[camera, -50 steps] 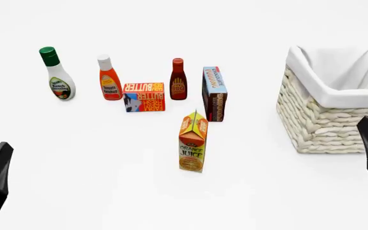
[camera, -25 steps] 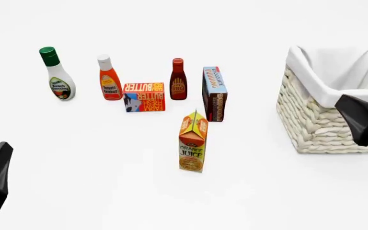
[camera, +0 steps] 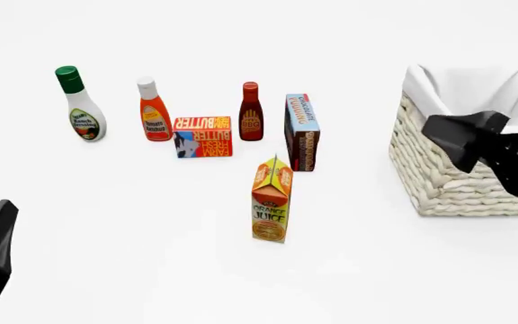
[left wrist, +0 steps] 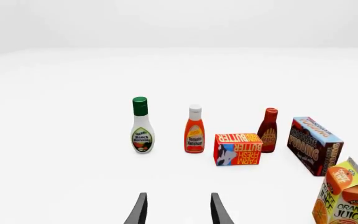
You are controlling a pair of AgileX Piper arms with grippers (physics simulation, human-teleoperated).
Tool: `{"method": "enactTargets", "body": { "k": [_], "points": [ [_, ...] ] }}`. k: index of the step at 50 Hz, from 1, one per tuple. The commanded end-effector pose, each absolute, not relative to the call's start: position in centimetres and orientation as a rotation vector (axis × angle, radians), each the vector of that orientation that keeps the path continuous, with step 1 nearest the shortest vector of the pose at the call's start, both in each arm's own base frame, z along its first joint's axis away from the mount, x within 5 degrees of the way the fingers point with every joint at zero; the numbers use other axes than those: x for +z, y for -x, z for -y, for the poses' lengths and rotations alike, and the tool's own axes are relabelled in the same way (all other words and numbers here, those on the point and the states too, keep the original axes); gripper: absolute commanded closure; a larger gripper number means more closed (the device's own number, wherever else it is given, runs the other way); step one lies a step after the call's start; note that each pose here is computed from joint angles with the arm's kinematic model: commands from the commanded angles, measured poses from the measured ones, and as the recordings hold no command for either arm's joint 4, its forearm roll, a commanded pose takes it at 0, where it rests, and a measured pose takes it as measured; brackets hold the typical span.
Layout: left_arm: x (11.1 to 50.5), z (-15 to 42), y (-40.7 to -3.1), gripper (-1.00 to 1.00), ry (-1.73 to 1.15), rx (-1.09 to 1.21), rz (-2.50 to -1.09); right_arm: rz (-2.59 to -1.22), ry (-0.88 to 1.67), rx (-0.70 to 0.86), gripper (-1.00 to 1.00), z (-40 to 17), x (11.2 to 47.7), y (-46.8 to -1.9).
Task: Pick the orange juice and place it in the basket.
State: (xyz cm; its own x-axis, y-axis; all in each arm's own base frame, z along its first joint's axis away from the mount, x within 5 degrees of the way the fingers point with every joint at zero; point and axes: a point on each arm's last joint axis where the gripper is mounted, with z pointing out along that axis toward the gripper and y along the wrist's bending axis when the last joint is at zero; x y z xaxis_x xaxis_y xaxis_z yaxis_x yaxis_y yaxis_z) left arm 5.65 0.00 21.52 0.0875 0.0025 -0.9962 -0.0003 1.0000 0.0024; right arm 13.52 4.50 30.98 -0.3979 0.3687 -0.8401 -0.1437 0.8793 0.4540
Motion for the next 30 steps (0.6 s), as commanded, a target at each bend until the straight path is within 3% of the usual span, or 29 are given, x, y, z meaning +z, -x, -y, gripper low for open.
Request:
{"method": "enactTargets", "body": {
  "k": [1,30],
  "points": [
    [21.5,0.0,-5.6,-1.0,-0.002,0.002,-1.483,-2.009,-0.169,0.637,-1.0,-6.8,32.3,-15.8],
    [21.5,0.0,-5.6,-1.0,-0.002,0.002,-1.483,-2.229,-0.256,0.698,-1.0,-10.6,33.7,-19.3]
  ]
}}
